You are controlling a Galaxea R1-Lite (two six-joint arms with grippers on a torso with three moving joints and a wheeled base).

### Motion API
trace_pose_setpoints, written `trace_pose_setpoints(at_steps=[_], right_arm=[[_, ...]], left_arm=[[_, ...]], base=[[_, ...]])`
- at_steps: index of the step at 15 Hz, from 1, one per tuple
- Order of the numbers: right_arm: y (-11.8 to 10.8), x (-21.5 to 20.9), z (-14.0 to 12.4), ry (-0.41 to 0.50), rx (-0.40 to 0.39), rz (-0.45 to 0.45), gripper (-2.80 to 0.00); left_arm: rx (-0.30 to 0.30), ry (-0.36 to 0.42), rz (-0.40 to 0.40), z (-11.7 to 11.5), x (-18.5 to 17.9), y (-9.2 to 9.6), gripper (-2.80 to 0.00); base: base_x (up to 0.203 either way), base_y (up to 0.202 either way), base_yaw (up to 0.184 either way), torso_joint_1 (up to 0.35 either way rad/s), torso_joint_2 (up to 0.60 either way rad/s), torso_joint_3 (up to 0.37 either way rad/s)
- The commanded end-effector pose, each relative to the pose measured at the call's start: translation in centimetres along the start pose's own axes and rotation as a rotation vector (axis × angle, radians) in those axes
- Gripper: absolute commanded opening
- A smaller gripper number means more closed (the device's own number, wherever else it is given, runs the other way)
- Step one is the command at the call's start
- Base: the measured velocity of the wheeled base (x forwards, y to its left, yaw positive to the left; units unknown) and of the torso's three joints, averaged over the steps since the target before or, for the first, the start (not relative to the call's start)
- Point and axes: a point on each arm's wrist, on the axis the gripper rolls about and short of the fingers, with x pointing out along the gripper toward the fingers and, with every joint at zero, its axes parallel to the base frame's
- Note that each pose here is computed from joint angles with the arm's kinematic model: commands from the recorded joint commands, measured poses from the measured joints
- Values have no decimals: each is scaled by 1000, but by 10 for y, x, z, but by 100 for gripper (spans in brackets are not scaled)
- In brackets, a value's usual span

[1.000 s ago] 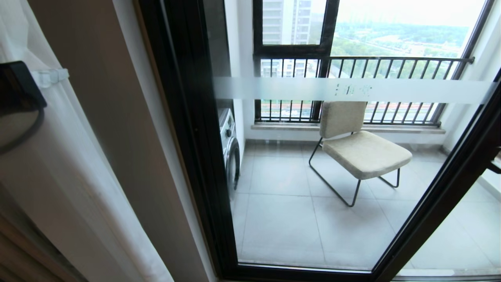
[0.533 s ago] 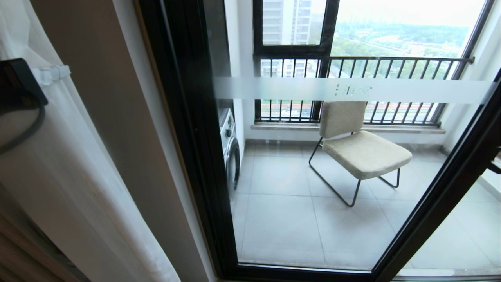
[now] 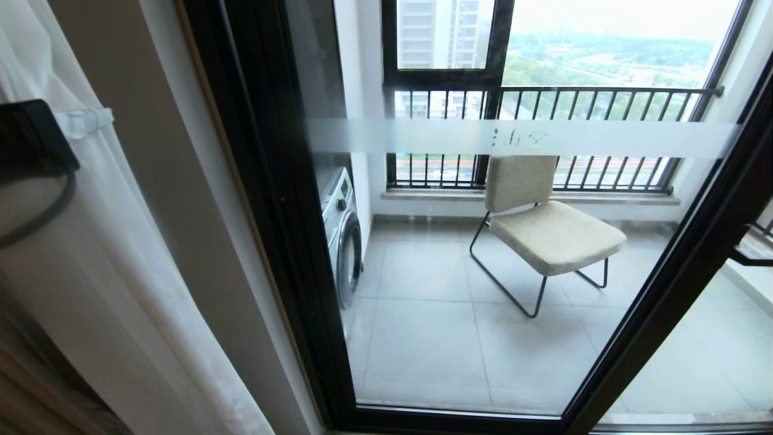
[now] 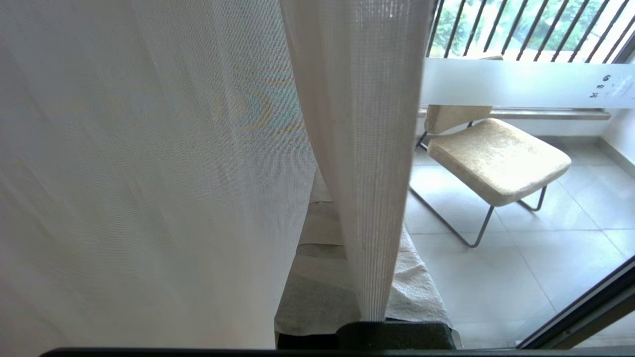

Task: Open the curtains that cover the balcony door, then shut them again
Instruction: Close the inner curtains on both sides

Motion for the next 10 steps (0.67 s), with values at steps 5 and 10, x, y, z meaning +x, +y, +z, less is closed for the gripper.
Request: trace_pose_setpoints(at_steps=[5,10], right_arm=[[0,0,0,0,-1,-1,-280],[0,0,0,0,-1,-1,-280]], left_arm=[[-1,4,-7,-1,1,-1,-280],[1,5,-15,-1,1,-2,-280]], base=[[0,-190,0,1,1,6],[0,-193,1,1,1,4]])
